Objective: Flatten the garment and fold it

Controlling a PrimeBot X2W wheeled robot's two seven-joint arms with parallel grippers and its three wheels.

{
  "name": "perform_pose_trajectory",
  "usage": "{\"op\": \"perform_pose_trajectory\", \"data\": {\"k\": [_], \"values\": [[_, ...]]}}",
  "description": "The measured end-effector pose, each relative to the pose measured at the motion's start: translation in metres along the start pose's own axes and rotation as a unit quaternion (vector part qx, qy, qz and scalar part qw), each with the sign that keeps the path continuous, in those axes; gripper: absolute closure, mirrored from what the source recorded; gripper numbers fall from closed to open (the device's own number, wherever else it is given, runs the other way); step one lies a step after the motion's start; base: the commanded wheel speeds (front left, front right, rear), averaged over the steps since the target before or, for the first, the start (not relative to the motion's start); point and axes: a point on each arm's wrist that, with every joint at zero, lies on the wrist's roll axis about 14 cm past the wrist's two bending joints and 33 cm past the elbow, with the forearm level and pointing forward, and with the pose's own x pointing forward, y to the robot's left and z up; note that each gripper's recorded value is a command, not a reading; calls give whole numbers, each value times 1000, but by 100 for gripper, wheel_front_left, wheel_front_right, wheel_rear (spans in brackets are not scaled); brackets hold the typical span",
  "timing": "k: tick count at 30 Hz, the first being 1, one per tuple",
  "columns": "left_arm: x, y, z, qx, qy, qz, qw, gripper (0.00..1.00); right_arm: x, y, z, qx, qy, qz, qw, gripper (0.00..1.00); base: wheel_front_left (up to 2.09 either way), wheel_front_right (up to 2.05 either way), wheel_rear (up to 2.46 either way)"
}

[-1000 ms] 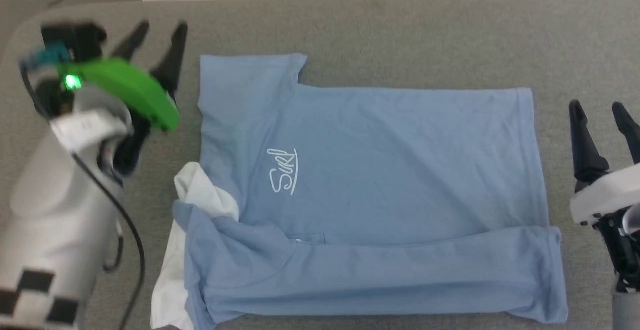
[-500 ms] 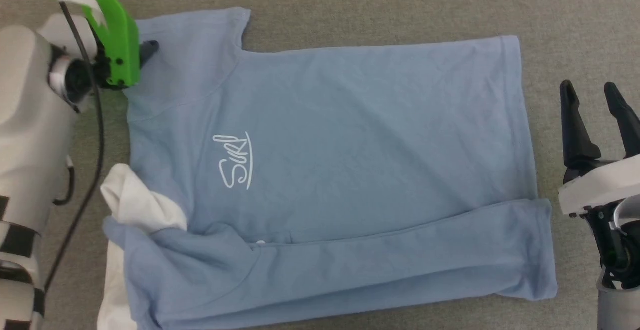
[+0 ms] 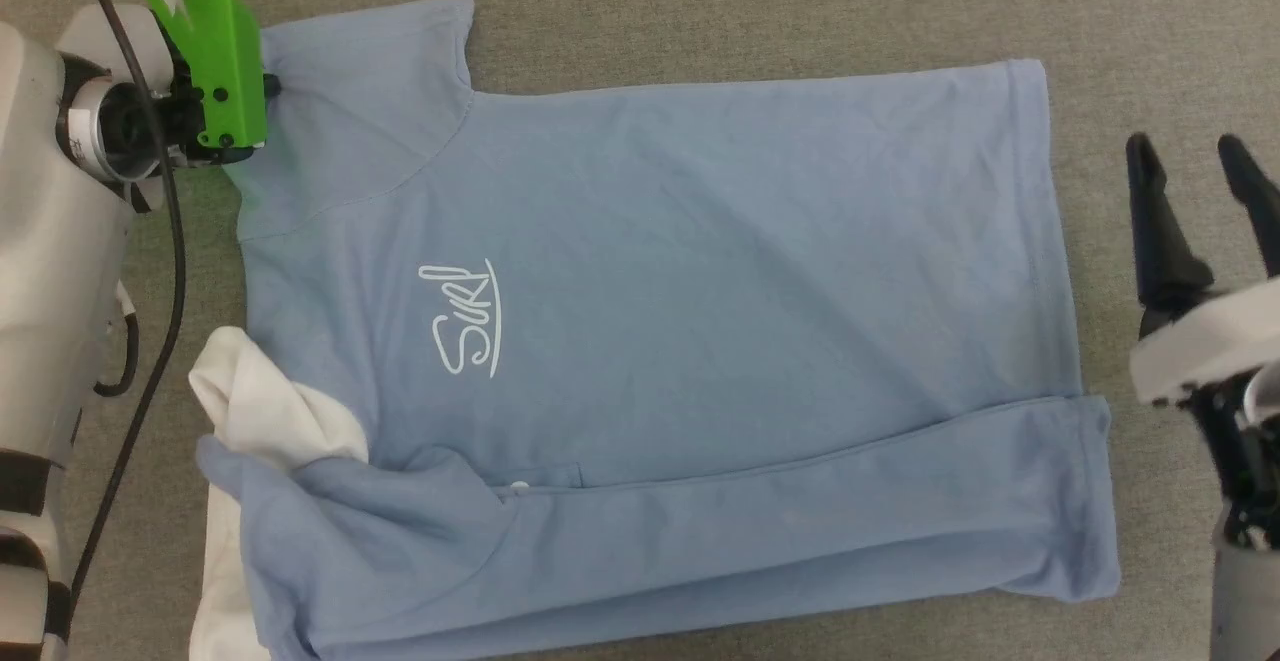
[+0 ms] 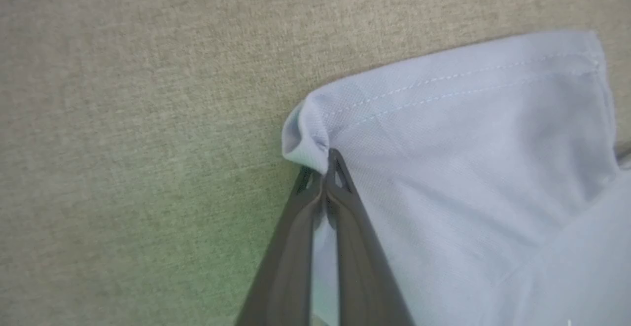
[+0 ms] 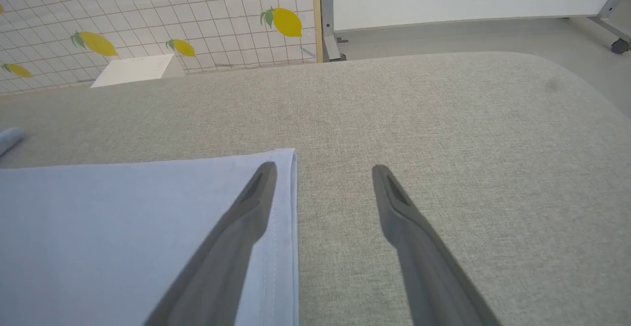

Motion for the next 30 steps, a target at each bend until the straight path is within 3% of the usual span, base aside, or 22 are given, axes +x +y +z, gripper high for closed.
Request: {"op": "perform_pose_trajectory", "data": {"k": [4,10,16,22,27,30], "values": [[-5,-4,4,-6,-12,-13,1000,100,17,6,14,-25,29,15,999,0,0,0,0],[-10,-8,9,-15,-26,-29,999,100,43,12,14,-62,138,22,988,0,0,0,0],[-13,-11,11,-14,-37,-36,999,100,57,26,-9,-99,259,35,960,0,0,0,0],[-11,-8,13,-7,-49,-44,998,100,69,26,-30,-140,331,26,933,0,0,0,0],[-7,-2,13,-1,-55,-44,998,100,76,35,-52,-151,362,36,919,0,0,0,0],[-6,-1,13,0,-56,-47,997,100,81,43,-60,-149,365,46,918,0,0,0,0]]}}
